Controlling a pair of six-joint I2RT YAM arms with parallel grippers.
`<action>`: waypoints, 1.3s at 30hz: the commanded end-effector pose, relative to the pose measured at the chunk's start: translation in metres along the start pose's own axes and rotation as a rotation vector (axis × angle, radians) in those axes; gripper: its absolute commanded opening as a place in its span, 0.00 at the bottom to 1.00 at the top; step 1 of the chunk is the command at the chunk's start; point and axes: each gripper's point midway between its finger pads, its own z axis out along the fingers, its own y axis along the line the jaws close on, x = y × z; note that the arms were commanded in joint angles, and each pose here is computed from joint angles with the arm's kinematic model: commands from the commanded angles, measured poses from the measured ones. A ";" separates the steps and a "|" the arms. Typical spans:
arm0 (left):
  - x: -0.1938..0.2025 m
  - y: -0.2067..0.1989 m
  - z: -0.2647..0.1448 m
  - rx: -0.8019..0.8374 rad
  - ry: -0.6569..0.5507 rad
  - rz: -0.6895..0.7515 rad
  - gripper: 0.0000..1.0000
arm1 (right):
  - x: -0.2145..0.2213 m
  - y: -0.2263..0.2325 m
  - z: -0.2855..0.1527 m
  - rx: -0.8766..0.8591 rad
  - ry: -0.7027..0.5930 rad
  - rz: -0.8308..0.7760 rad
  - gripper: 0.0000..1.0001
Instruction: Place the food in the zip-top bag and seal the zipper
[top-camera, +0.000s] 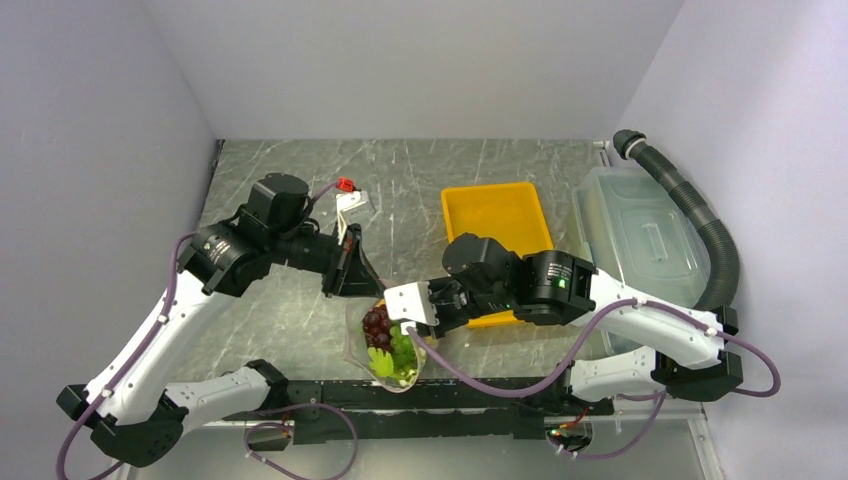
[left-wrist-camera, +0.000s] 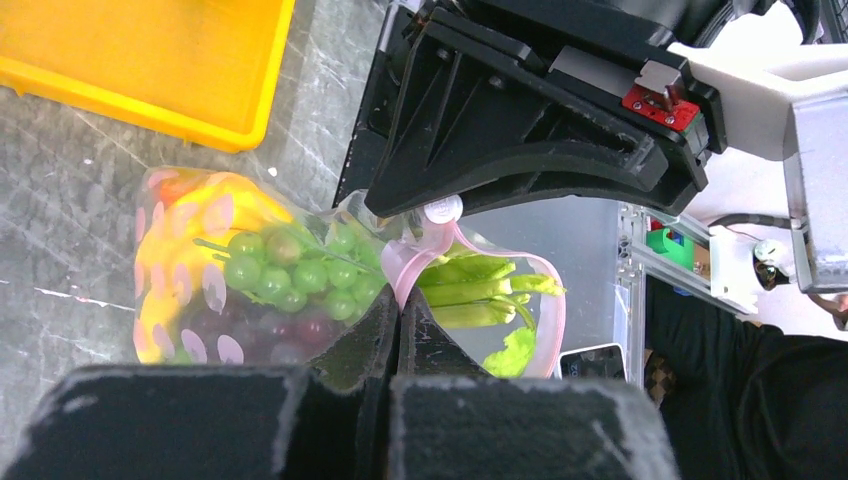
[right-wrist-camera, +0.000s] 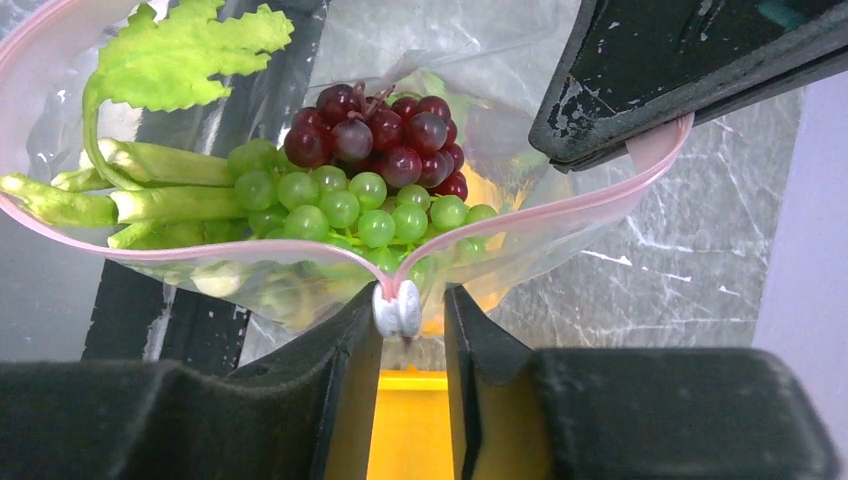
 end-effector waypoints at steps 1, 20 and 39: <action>-0.019 -0.010 -0.001 0.046 -0.064 0.087 0.00 | -0.011 -0.006 -0.004 0.046 -0.045 0.001 0.27; -0.004 -0.003 0.003 0.034 -0.059 0.062 0.12 | -0.026 -0.012 -0.032 0.115 -0.123 0.062 0.00; -0.029 -0.047 -0.025 0.105 -0.261 0.367 0.83 | -0.063 -0.014 -0.054 0.061 -0.150 0.272 0.00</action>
